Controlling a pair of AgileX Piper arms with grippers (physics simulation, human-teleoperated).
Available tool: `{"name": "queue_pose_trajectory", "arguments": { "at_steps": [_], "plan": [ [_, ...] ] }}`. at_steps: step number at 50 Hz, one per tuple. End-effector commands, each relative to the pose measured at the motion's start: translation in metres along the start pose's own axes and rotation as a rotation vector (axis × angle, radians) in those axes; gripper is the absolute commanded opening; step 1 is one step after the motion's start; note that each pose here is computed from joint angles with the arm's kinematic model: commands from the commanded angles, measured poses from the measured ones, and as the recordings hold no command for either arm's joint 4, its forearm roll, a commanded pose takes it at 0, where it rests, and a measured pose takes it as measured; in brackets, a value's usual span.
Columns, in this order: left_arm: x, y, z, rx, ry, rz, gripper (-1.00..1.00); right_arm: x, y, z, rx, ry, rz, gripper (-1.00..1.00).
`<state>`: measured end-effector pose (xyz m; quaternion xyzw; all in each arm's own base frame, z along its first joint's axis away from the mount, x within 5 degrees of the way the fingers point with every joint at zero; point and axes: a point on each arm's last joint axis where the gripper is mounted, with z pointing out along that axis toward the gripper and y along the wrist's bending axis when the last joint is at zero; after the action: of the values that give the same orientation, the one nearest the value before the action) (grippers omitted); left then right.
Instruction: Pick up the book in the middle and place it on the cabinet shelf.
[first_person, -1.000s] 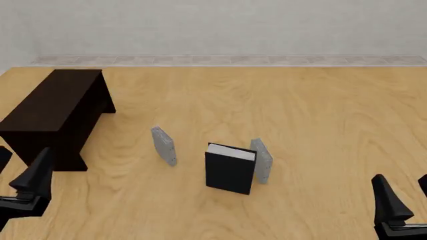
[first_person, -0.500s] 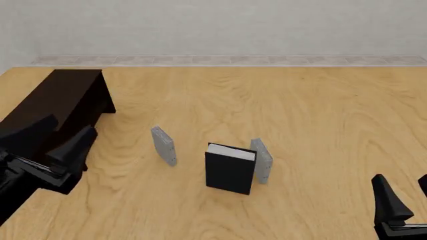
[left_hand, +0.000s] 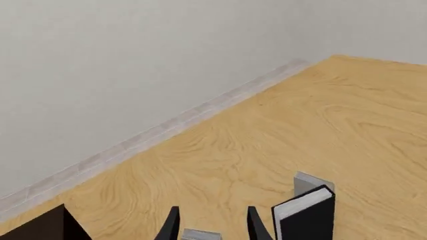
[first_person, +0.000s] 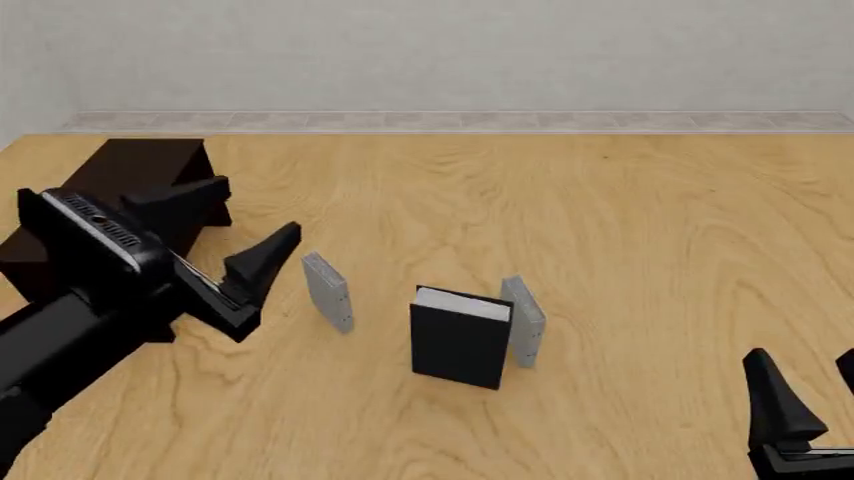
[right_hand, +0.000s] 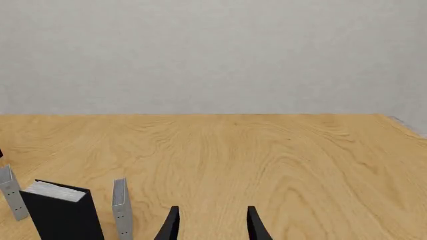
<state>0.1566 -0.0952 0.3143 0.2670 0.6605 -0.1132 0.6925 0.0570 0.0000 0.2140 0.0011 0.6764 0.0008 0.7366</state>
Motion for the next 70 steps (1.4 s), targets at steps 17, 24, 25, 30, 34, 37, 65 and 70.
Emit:
{"name": "queue_pose_trajectory", "arguments": {
  "at_steps": [17, 24, 25, 30, 34, 37, 65, 70],
  "plan": [
    [-0.021, -0.043, 0.075, 0.229, 0.104, 0.306, 1.00, 0.000, 0.000, 0.000, 0.000, 0.000, 0.000, 1.00],
    [-0.026, -0.059, 0.096, 0.306, 0.159, 0.378, 1.00, 0.000, 0.000, 0.000, 0.000, 0.000, 0.000, 1.00],
    [-0.024, -0.063, 0.101, 0.330, 0.186, 0.394, 1.00, 0.000, 0.000, 0.000, 0.000, 0.000, 0.000, 1.00],
    [-0.024, -0.072, 0.106, 0.378, 0.230, 0.432, 1.00, 0.000, 0.000, 0.000, 0.000, 0.000, 0.000, 1.00],
    [-0.032, -0.077, 0.119, 0.417, 0.256, 0.506, 1.00, 0.000, 0.000, 0.000, 0.000, 0.000, 0.000, 1.00],
    [-0.030, -0.081, 0.129, 0.441, 0.301, 0.518, 1.00, 0.000, 0.000, 0.000, 0.000, 0.000, 0.000, 1.00],
    [-0.017, -0.099, 0.181, 0.624, 0.592, 0.650, 1.00, 0.000, 0.000, 0.000, 0.000, 0.000, 0.000, 1.00],
    [-0.012, -0.102, 0.184, 0.644, 0.622, 0.656, 1.00, 0.000, 0.000, 0.000, 0.000, 0.000, 0.000, 1.00]
  ]
}}
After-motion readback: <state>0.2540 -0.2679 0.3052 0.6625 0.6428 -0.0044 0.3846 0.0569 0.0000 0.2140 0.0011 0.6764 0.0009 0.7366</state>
